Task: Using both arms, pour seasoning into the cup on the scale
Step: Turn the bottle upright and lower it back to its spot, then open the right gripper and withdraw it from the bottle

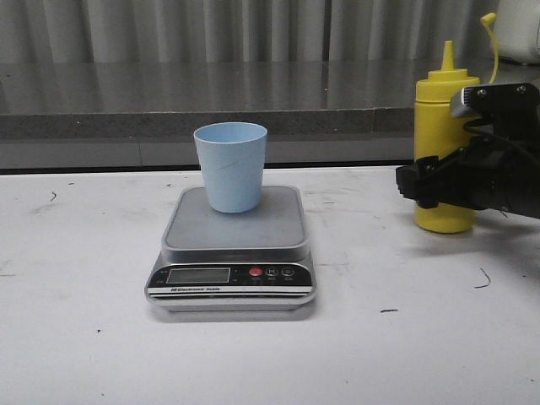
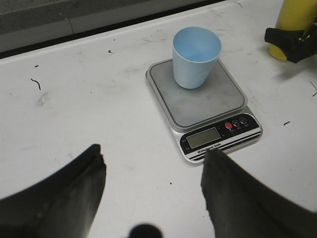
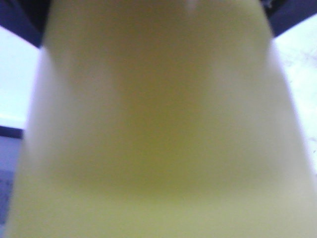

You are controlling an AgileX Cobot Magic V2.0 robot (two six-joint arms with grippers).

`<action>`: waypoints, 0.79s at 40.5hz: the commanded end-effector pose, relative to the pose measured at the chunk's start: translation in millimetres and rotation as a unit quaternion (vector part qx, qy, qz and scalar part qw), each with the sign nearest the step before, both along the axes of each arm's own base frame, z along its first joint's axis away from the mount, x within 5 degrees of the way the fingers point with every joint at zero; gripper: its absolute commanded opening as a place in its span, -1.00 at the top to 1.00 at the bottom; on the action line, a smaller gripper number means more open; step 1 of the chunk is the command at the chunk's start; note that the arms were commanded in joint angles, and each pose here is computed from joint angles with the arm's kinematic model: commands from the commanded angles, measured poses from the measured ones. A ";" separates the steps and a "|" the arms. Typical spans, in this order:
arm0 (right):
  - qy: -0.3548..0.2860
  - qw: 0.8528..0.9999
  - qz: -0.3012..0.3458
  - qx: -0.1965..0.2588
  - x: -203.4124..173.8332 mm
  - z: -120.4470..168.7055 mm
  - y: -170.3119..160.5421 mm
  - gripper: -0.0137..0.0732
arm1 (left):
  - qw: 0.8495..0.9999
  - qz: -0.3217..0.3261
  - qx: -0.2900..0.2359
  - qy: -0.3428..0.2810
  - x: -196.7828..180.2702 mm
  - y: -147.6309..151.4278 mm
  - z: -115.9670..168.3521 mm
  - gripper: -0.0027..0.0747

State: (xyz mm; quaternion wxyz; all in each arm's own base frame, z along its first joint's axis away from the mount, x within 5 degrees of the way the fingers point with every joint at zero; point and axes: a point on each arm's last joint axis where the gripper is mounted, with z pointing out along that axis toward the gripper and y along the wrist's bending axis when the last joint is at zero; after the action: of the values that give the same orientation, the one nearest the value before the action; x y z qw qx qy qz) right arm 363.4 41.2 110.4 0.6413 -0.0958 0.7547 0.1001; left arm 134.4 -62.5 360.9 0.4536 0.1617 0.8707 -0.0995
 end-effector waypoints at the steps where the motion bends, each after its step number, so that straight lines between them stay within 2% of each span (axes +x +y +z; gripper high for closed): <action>1: -0.082 0.996 0.002 0.016 4.4 31.6 -1.5 -0.72 | 0.999 -0.005 -0.022 -0.042 1.9 -2.2 13.4 -0.16; 4: -0.077 0.997 0.001 0.017 0.8 28.7 -1.7 -0.79 | 0.999 -0.005 -0.022 -0.042 1.9 -2.2 13.4 -0.16; 17: -0.068 0.997 -0.026 0.029 -35.2 38.0 -8.1 -0.79 | 0.999 -0.005 -0.022 -0.042 1.9 -2.2 13.4 -0.16; 21: -0.036 0.998 -0.031 0.033 -50.5 39.8 -9.5 -0.78 | 0.999 -0.005 -0.022 -0.042 1.9 -2.2 13.4 -0.16; 28: 0.064 0.991 -0.056 0.103 -83.1 58.0 -12.4 -0.78 | 0.999 -0.005 -0.022 -0.042 1.9 -2.2 13.4 -0.16; 32: 0.121 0.987 -0.070 0.078 -102.3 73.3 -14.5 -0.78 | 0.999 -0.005 -0.022 -0.042 1.9 -2.2 13.4 -0.16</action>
State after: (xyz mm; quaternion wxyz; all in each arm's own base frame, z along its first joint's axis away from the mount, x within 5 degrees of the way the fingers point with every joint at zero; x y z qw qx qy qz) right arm 273.6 29.3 154.7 0.5529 0.0133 0.8230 0.1296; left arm 134.4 -62.5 360.9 0.4536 0.1617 0.8707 -0.0995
